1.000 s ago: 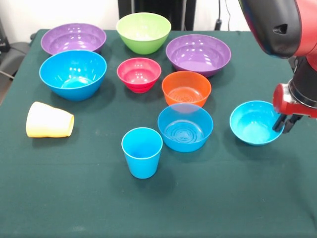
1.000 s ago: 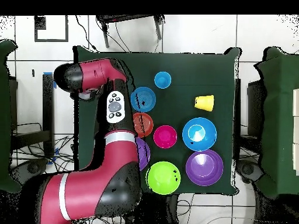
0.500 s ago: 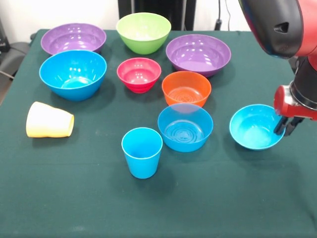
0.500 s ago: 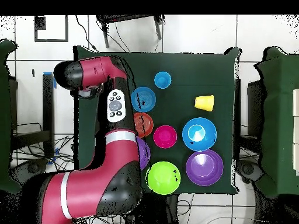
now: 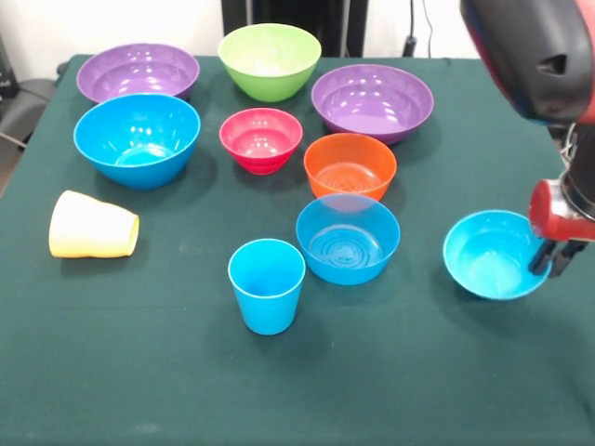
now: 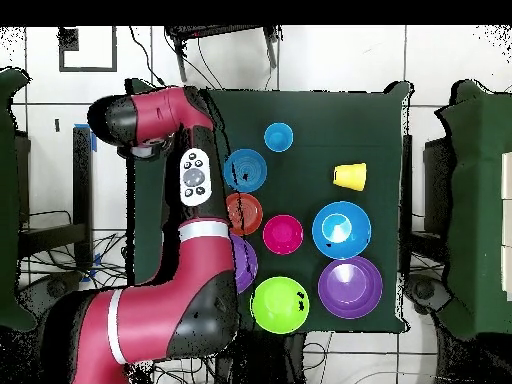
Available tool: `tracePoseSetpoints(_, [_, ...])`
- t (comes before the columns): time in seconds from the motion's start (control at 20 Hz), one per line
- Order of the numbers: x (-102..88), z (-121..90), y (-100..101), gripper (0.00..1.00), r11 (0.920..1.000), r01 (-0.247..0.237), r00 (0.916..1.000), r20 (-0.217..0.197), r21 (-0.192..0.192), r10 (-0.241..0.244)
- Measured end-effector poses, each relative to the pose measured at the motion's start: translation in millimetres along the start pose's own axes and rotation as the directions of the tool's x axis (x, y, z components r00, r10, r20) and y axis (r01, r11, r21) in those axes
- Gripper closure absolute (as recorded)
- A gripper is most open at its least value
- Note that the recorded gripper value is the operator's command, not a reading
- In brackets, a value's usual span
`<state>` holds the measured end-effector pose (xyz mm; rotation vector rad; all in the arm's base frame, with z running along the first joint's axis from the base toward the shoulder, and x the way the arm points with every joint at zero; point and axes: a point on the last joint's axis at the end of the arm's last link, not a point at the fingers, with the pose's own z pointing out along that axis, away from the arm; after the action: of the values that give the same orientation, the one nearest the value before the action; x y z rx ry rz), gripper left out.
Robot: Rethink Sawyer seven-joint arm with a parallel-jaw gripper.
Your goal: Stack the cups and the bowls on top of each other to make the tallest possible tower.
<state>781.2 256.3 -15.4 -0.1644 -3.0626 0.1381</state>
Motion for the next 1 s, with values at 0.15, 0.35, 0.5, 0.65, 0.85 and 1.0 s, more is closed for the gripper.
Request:
tracePoseSetpoints(0.15, [-5.8,-9.4,14.1,1.00,0.9998,0.013,0.9999,-0.006,0.017,-0.013])
tracePoseSetpoints(0.35, [-5.5,-27.5,34.6,1.00,0.9990,0.030,0.9992,-0.026,0.033,-0.030])
tracePoseSetpoints(0.5, [-2.9,-43.7,48.0,1.00,0.9981,0.043,0.9983,-0.041,0.045,-0.041])
tracePoseSetpoints(0.65, [-0.8,-60.6,56.7,1.00,0.9970,0.051,0.9975,-0.052,0.058,-0.048])
tracePoseSetpoints(0.85, [-1.1,-87.0,59.5,1.00,0.9954,0.051,0.9970,-0.062,0.081,-0.046])
tracePoseSetpoints(1.0, [-3.3,-104.8,56.3,1.00,0.9944,0.045,0.9971,-0.065,0.096,-0.039])
